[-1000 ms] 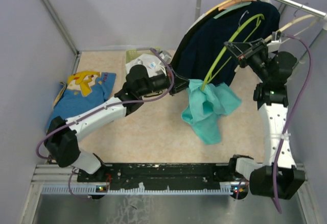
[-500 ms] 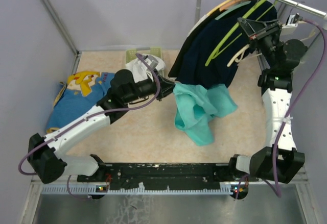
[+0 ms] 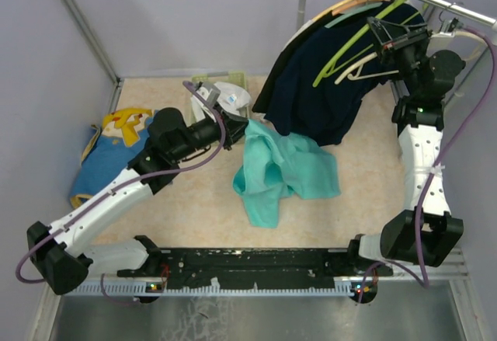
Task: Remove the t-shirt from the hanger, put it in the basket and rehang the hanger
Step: Place the hanger on the clothesline.
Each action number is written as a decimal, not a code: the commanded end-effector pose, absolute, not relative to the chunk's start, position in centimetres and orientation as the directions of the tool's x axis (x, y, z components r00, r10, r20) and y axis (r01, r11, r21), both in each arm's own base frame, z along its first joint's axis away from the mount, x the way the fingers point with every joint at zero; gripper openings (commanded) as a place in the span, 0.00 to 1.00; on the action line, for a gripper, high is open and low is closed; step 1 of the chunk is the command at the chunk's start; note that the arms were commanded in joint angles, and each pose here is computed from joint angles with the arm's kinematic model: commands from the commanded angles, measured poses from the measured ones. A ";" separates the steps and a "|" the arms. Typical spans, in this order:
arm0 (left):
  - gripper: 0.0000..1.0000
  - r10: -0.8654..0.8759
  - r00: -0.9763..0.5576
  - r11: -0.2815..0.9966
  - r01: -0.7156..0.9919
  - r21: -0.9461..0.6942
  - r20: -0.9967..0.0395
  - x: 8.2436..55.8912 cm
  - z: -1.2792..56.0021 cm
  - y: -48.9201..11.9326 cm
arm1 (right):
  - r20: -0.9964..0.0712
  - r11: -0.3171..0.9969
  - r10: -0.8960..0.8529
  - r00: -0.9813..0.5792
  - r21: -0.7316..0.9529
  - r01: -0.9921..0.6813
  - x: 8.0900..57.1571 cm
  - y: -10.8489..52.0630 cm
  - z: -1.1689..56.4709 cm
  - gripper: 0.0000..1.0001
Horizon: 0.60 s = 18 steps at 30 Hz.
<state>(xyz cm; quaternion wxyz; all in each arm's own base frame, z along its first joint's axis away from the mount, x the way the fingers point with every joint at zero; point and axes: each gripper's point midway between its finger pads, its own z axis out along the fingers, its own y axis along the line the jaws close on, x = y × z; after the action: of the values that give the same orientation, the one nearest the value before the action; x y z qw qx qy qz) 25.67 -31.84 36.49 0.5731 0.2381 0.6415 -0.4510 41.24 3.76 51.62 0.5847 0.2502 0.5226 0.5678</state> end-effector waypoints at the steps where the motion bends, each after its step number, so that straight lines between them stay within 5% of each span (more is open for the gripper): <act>1: 0.00 -0.261 -0.128 0.536 0.805 -0.254 -0.957 26.2 40.5 -29.7 | -0.346 0.264 0.933 -0.094 0.842 -0.471 40.2 2.8 55.4 0.00; 18: 0.00 -0.308 -0.015 0.602 0.771 -0.207 -0.951 26.6 45.0 -26.9 | -0.298 0.246 0.949 -0.105 0.905 -0.348 42.3 1.9 53.2 0.01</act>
<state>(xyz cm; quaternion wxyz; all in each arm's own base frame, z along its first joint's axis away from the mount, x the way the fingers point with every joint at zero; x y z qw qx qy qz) 26.88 -28.31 41.05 0.6352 0.2077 0.6213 -0.4091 42.98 2.40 50.38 0.5724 0.3072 0.5320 0.5431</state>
